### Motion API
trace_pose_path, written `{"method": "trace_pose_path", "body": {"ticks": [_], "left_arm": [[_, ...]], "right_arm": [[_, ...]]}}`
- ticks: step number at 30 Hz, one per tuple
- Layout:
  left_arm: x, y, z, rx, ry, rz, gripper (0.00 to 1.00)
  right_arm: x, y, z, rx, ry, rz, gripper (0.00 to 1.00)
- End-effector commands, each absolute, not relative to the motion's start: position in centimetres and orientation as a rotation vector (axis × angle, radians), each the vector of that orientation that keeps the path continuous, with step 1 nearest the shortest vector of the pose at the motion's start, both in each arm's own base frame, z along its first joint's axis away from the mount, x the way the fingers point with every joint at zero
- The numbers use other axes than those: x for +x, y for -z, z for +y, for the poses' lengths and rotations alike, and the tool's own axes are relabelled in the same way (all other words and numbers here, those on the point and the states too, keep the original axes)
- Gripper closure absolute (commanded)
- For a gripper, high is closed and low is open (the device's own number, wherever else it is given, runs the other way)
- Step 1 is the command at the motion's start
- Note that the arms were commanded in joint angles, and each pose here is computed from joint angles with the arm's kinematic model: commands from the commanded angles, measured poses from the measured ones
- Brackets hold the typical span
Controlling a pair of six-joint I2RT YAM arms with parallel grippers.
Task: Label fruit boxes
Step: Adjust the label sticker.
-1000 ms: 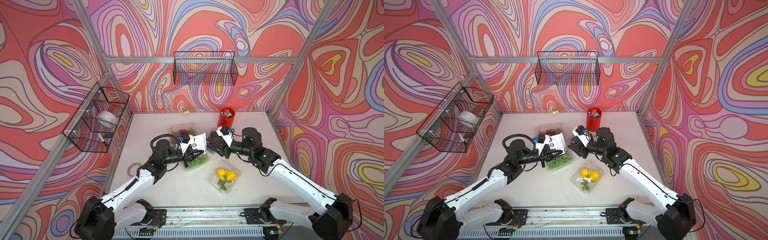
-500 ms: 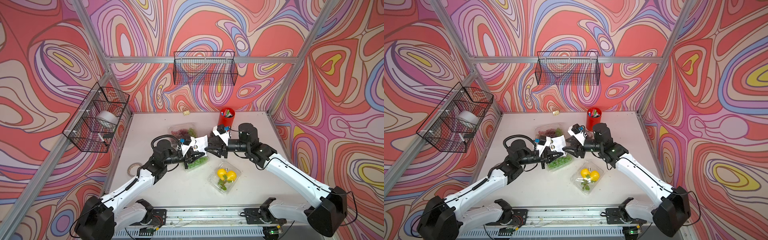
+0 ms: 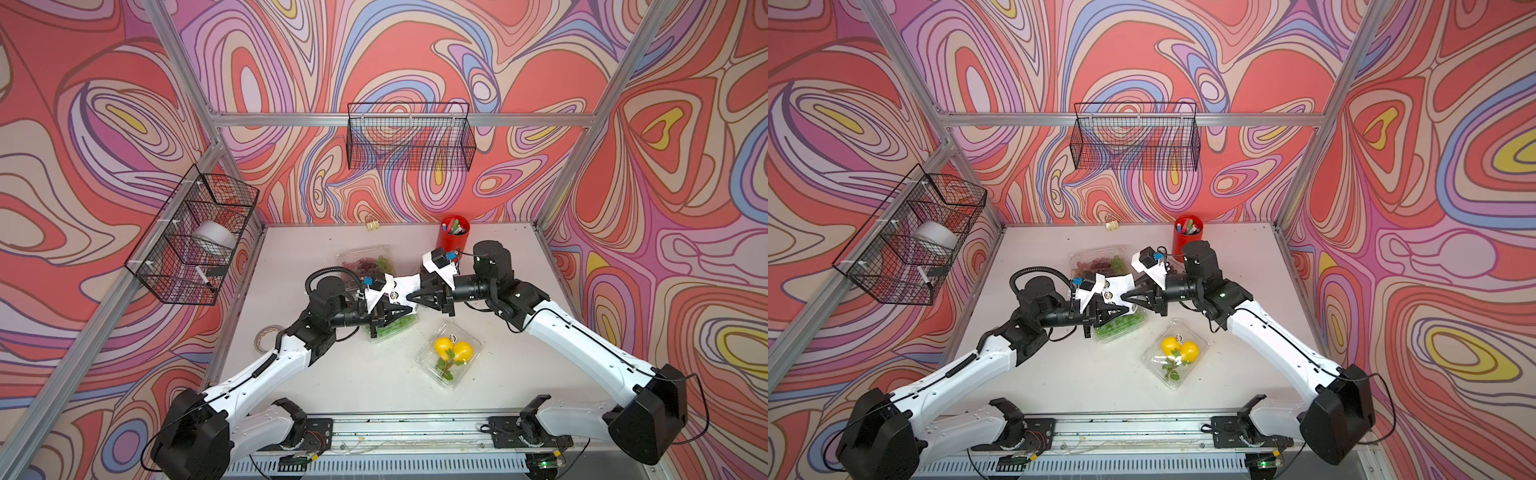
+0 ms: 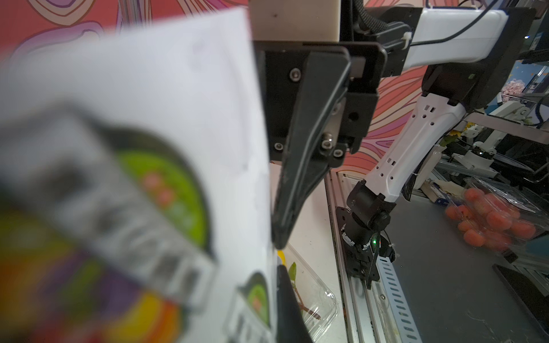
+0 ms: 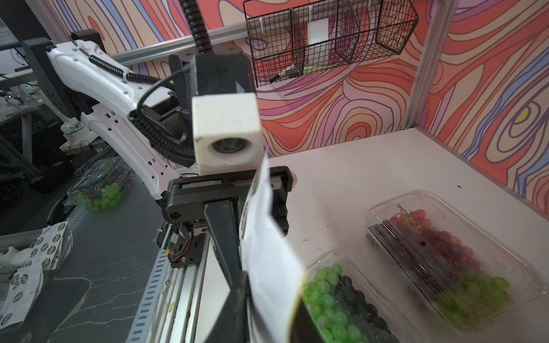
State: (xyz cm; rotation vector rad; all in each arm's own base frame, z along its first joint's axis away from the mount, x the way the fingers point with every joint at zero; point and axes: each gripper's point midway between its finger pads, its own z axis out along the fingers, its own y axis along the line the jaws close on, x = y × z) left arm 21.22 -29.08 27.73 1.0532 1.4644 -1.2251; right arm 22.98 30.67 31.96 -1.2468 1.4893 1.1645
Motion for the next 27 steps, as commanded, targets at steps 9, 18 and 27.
{"method": "trace_pose_path", "body": {"ticks": [9,18,27], "left_arm": [[21.4,-29.5,-29.1,1.017,1.204,1.424,0.78],[21.4,-30.6,-28.8,1.008,1.182,1.412,0.8],[21.3,-30.2,-28.8,1.03,1.17,1.432,1.0]], "right_arm": [[22.8,-31.8,29.1,-1.202,-1.084,1.524,1.0],[23.1,-31.2,29.1,-1.175,-1.089,1.565,1.0],[22.4,-31.6,28.9,-1.189,-1.105,1.55,0.81]]}}
